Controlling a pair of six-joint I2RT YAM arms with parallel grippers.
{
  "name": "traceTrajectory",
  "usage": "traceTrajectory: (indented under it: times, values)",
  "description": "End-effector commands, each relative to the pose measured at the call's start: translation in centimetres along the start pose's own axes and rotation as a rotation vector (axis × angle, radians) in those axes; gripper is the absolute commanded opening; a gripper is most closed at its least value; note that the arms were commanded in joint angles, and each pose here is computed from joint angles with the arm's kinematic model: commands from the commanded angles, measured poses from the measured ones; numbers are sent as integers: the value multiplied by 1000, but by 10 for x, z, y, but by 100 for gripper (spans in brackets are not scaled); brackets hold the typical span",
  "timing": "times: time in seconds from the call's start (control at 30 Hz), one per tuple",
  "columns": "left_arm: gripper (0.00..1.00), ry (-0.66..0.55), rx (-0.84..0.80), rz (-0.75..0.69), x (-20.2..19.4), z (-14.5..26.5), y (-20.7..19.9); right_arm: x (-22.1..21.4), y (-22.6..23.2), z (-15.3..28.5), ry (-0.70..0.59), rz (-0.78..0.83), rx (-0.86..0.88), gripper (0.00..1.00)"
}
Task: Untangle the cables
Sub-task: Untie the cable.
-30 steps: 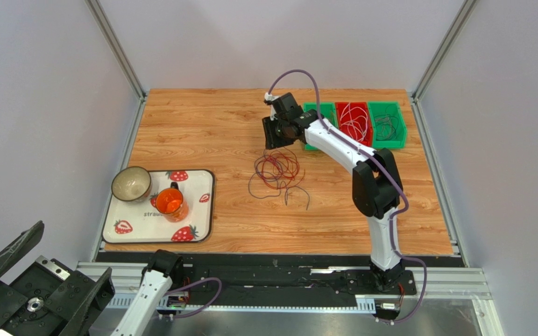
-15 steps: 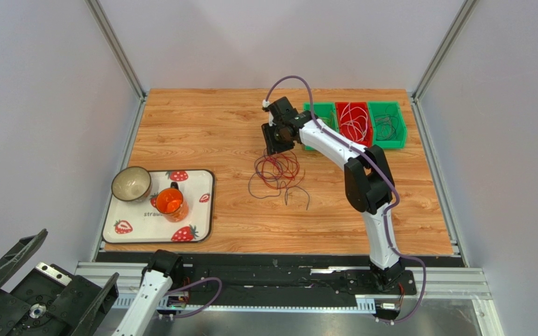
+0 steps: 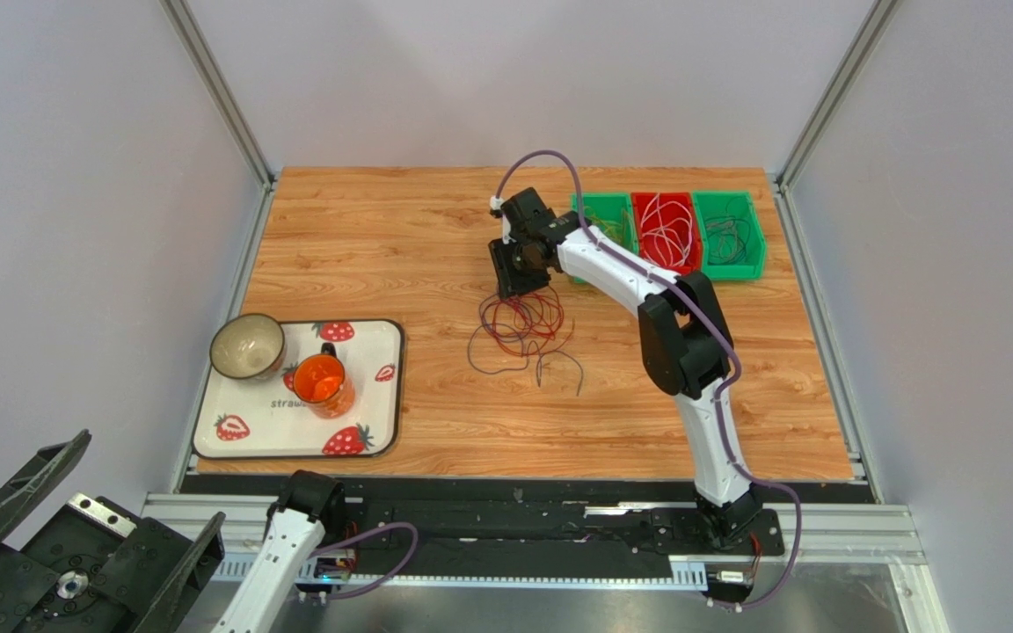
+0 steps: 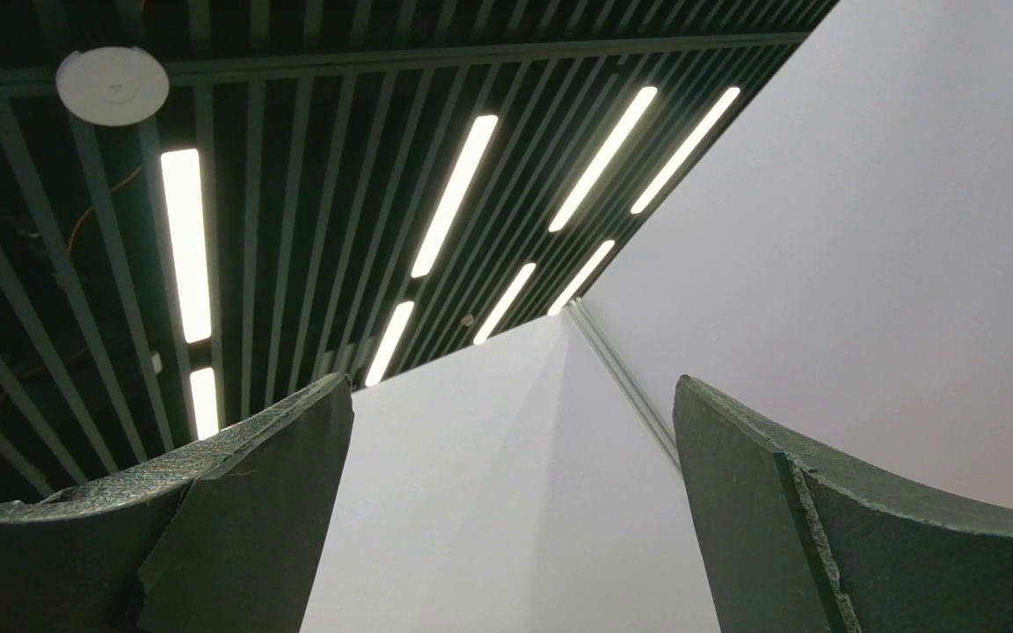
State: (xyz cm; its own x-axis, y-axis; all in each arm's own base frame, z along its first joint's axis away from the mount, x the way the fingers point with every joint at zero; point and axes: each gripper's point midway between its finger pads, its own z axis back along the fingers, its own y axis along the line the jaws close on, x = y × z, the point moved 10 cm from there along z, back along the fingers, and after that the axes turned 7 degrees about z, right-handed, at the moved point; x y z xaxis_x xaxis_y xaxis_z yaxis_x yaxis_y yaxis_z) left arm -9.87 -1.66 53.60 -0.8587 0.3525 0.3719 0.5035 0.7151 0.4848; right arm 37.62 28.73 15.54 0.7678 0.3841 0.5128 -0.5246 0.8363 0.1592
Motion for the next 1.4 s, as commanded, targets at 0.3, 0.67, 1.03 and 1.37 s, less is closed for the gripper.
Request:
traceTrajectory:
  times: [0.3,0.67,1.03,1.37]
  values:
    - [99,-6,-35,9,1,-1,-4,16,13,2,-47,18,49,11]
    - [99,-8,-17,45,4,0,-2,15,11,10,-59,32,32,0]
    - [99,-11,146,60,5,1,11,18,12,32,-97,38,25,0]
    - [99,-67,0,201,22,-22,5,13,14,53,-127,32,28,0]
